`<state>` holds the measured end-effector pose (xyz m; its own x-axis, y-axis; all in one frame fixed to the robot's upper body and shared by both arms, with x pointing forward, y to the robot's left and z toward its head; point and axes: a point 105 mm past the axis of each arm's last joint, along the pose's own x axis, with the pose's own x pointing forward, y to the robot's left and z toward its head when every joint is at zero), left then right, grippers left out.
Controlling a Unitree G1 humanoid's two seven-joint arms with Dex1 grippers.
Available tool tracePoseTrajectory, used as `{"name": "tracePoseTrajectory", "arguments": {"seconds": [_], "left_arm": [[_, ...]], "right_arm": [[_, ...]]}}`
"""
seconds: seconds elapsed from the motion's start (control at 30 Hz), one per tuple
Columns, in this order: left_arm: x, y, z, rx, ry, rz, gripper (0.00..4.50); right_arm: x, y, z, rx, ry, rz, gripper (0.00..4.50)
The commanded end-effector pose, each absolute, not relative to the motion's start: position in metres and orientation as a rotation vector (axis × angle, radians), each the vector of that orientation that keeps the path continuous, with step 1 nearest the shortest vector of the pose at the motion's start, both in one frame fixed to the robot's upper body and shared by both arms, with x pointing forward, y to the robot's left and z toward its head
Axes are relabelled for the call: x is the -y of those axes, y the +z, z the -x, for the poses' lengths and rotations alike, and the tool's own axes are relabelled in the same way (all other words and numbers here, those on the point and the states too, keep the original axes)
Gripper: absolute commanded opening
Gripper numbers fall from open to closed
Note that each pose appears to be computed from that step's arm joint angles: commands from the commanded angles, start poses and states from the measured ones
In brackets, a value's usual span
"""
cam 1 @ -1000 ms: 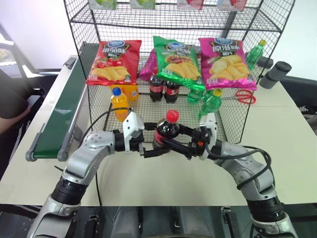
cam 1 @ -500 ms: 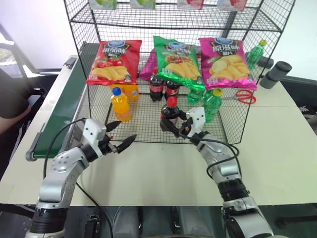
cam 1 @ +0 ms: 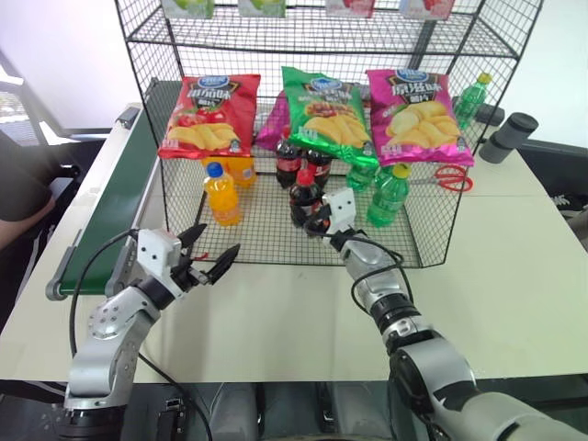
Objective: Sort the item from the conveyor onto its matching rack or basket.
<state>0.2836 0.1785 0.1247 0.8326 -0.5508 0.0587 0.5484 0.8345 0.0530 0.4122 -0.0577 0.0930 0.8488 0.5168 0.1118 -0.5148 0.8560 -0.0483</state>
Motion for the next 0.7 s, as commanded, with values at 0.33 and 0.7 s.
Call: {"name": "tracePoseTrajectory", "arguments": {"seconds": [0.33,0.7], "left_arm": [[-0.167,0.138,-0.290,0.126,-0.633,-0.046,4.50],[-0.169,0.137,-0.294,0.058,-0.608,0.006,4.50]], "right_arm": [[0.049,0.111,-0.408,0.209,0.621,-0.004,4.49],[0.109,0.108,-0.377,0.204,0.663,0.145,4.49]]}}
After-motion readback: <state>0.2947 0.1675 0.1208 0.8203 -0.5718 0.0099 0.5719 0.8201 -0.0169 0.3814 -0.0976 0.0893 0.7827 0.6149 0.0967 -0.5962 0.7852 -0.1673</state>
